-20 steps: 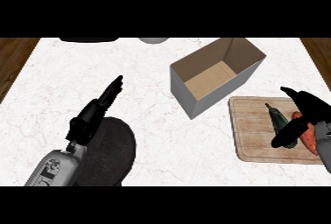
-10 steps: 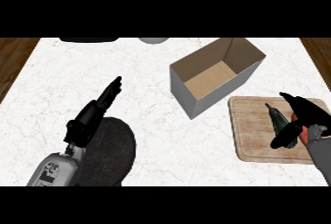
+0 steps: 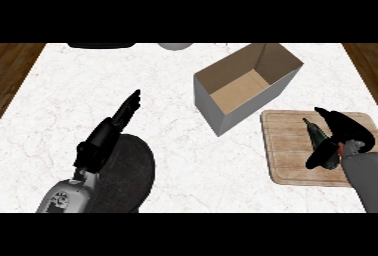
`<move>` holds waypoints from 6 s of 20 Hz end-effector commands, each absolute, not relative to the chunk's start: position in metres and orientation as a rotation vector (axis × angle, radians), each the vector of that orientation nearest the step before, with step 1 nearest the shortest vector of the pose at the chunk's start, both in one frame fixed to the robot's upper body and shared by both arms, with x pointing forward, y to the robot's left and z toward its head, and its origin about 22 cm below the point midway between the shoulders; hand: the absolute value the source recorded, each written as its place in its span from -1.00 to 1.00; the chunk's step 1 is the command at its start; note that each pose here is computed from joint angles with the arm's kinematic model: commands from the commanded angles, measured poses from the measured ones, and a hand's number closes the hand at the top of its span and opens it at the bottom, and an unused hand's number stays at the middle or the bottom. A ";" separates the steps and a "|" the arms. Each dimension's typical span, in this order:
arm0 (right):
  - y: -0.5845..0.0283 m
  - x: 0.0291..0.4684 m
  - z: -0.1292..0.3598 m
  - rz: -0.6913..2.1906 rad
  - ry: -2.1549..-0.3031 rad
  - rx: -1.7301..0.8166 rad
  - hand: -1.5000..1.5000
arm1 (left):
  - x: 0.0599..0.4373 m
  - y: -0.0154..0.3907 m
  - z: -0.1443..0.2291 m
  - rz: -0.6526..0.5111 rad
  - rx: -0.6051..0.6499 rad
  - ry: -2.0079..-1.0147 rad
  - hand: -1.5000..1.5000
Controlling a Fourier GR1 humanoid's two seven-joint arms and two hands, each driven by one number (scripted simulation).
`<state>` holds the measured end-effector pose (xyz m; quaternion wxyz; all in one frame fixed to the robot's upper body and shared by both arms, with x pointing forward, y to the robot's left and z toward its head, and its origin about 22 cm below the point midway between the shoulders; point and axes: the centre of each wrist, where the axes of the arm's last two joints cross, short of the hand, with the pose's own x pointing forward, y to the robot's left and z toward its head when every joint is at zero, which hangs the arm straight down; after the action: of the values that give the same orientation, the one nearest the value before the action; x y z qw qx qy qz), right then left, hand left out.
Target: Pick the eggplant from the cutting board and place it in the cardboard box
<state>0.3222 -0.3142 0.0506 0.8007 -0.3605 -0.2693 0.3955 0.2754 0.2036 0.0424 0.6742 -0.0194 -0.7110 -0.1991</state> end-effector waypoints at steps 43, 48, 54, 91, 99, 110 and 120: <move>-0.194 0.285 0.020 1.751 -1.584 -0.505 1.00 | 0.280 0.209 0.030 -0.456 -0.041 -1.582 0.00; -0.219 0.249 0.044 1.710 -1.831 -0.605 1.00 | 0.281 0.214 0.034 -0.440 -0.028 -1.580 0.00; -0.266 0.222 0.101 1.637 -1.990 -0.517 1.00 | 0.281 0.197 0.046 -0.441 -0.023 -1.589 0.00; -0.227 0.330 0.249 1.091 -1.973 -0.601 1.00 | 0.289 0.223 0.044 -0.469 -0.052 -1.604 0.00; -0.212 0.373 0.189 1.181 -1.934 -0.666 1.00 | 0.288 0.205 0.040 -0.459 -0.064 -1.609 0.00; -0.180 0.415 0.112 1.093 -1.677 -0.486 -1.00 | 0.283 0.206 0.058 -0.470 -0.053 -1.623 0.00; -0.196 0.437 0.108 0.710 -1.861 -0.223 -1.00 | 0.295 0.196 0.057 -0.469 -0.047 -1.600 0.00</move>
<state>0.4320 -0.1966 0.1060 0.5247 -0.1328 -0.7499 0.3805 0.2911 0.2026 0.0509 0.6695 -0.0234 -0.7131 -0.2066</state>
